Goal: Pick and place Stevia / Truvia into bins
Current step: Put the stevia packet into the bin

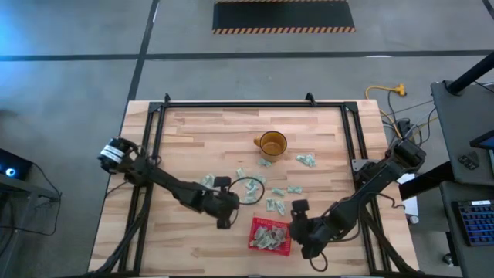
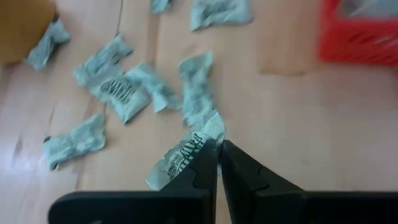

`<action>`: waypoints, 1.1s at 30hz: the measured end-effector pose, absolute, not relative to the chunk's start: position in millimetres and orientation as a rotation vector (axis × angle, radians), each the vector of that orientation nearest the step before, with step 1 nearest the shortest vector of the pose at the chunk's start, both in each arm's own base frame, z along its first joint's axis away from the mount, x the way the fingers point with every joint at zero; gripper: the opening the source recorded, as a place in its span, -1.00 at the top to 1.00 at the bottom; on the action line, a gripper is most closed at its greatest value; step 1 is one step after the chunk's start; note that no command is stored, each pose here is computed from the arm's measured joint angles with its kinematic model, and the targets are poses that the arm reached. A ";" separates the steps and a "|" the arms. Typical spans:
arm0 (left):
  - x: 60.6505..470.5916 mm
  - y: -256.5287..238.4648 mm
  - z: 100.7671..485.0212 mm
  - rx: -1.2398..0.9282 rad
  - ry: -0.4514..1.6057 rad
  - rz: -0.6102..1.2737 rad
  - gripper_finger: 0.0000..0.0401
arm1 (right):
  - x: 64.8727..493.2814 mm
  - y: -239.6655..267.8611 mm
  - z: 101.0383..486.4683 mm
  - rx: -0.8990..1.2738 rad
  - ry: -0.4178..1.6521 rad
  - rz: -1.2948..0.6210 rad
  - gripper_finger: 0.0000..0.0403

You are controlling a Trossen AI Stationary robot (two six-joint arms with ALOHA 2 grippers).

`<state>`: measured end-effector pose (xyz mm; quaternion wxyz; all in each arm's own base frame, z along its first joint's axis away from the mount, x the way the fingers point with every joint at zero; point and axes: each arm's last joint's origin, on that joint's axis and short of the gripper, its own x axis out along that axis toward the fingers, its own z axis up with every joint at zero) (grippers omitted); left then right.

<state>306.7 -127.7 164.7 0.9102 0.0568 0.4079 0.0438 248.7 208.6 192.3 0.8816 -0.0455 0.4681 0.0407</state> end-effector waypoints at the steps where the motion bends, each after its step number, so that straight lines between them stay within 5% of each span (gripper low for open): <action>1: 306.6 -130.3 167.2 0.116 0.829 0.081 0.99 | 248.3 208.7 193.5 -0.091 0.981 0.077 0.38; 17: 311.8 -158.5 186.7 0.221 0.612 -0.084 0.99 | 230.5 197.0 188.6 -0.132 1.100 -0.140 0.45; 33: 339.7 -185.4 176.3 0.284 0.265 -0.465 0.99 | 220.8 186.2 179.6 -0.149 1.134 -0.271 0.59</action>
